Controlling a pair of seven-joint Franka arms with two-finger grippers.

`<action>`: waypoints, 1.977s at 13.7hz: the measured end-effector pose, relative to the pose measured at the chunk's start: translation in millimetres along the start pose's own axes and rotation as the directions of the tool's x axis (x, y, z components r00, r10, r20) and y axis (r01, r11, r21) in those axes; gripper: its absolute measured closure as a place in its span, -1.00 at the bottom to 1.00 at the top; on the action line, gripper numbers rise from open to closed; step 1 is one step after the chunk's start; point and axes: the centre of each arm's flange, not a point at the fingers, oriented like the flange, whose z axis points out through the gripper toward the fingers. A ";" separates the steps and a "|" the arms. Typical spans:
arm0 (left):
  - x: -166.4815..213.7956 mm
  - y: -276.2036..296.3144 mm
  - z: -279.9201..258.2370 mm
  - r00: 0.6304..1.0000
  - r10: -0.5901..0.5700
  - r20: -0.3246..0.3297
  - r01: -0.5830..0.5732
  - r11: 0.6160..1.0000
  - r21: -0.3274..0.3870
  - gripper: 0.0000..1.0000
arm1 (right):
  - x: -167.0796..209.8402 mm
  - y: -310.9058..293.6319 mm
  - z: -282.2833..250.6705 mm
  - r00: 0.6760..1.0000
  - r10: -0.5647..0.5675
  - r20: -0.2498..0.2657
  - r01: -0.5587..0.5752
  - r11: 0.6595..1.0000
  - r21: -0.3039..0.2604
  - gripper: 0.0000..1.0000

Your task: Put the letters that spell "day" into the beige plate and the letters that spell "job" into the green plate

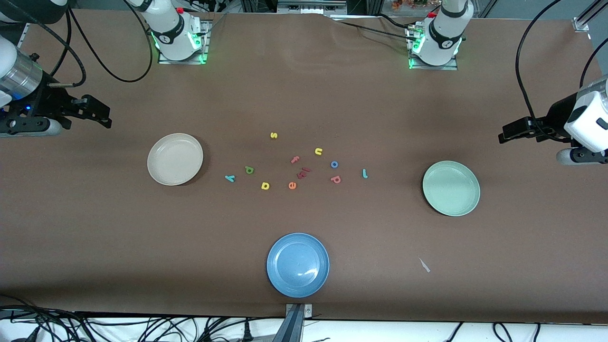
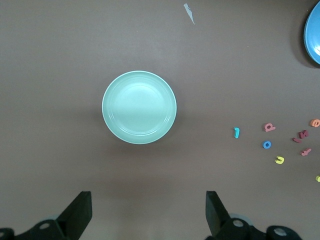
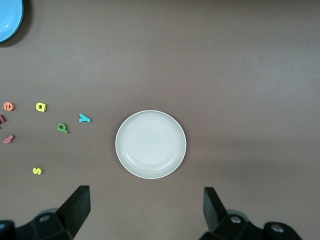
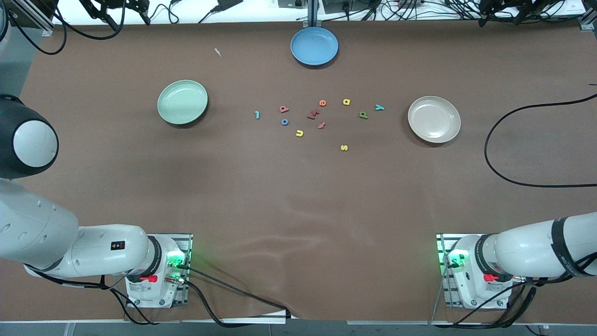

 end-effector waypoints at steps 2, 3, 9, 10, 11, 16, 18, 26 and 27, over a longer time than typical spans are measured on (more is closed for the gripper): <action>1.7 -0.1 2.8 1.000 0.000 0.005 0.000 1.000 0.000 -1.00 | 0.0 0.0 0.0 1.000 0.000 0.000 0.000 1.000 0.000 -1.00; 3.0 -0.5 5.0 1.000 -0.001 0.009 0.001 1.000 0.000 -1.00 | 0.0 0.0 0.0 1.000 0.000 0.000 0.000 1.000 0.000 -1.00; 3.9 1.6 7.4 1.000 -0.020 0.013 0.020 1.000 0.000 -1.00 | 0.0 0.0 0.1 1.000 0.000 0.000 0.000 1.000 0.000 -1.00; 3.9 2.0 7.4 1.000 -0.023 0.013 0.023 1.000 0.000 -1.00 | 0.0 0.0 0.1 1.000 0.000 0.000 0.000 1.000 0.000 -1.00; 3.8 3.1 7.6 1.000 -0.022 0.013 0.022 1.000 0.000 -1.00 | 0.0 0.0 0.1 1.000 0.000 0.000 0.000 1.000 0.000 -1.00; 5.6 12.3 14.5 0.999 -0.030 0.026 0.030 1.000 0.003 -1.00 | 0.1 0.0 0.1 1.000 0.000 0.000 0.000 1.000 0.000 -1.00; 6.3 12.9 16.1 0.999 -0.031 0.028 0.031 1.000 0.003 -1.00 | 0.1 -0.2 0.1 1.000 -0.001 0.000 0.001 1.000 0.000 -1.00; 6.5 12.4 14.2 0.999 -0.033 0.024 0.033 0.999 0.002 -0.98 | -0.1 -3.4 0.1 1.000 -0.008 0.000 0.008 1.000 0.000 -1.00; 6.6 12.3 14.0 0.999 -0.029 0.024 0.029 1.000 0.003 -0.98 | -0.1 -3.6 0.0 1.000 -0.009 0.000 0.009 1.000 0.000 -1.00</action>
